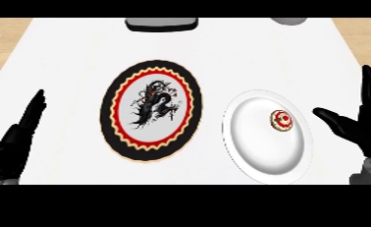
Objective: Pick the cupcake from the plate and place it in the plate
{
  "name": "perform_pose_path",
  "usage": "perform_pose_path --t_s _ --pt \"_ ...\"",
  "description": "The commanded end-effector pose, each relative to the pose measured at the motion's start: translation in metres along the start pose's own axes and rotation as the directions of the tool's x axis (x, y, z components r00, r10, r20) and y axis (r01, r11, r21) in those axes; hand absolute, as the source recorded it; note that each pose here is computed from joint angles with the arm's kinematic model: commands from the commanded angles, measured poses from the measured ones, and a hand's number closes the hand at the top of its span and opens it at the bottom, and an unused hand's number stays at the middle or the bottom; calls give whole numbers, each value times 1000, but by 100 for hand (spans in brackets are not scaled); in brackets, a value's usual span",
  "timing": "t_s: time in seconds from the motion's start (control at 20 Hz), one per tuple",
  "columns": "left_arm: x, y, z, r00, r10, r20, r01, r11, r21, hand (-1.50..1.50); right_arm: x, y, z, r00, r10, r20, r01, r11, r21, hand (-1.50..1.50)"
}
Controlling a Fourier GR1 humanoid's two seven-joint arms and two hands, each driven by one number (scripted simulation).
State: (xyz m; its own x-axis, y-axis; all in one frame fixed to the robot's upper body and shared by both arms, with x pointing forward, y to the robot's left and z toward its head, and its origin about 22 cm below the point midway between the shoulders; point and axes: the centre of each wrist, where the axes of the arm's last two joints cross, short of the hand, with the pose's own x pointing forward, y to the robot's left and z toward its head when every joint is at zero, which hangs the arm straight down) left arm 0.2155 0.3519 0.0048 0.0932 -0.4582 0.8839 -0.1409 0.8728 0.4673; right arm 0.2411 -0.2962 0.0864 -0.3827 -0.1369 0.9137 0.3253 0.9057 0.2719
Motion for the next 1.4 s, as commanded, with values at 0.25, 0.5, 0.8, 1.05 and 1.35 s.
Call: perform_pose_path --t_s 0.25,0.5,0.8,1.05,1.35 --pt "-7 -10 6 999 2 35 -1 1000 -23 0 39 -18 69 998 30 47 -31 999 16 -150" --pt "-1 -14 9 999 3 47 -3 1000 -8 0 64 -46 57 934 349 -71 -328 920 213 -150" --pt "-5 -8 1 999 7 44 -5 999 -38 0 93 -43 25 809 568 -153 -501 801 327 -150" --pt "-1 -9 1 998 -5 55 7 999 -38 0 80 -47 7 720 650 -243 -526 739 420 -150" --pt "-3 -4 -13 999 -9 54 11 999 -35 0 74 -36 -14 631 723 -280 -504 657 561 -150"
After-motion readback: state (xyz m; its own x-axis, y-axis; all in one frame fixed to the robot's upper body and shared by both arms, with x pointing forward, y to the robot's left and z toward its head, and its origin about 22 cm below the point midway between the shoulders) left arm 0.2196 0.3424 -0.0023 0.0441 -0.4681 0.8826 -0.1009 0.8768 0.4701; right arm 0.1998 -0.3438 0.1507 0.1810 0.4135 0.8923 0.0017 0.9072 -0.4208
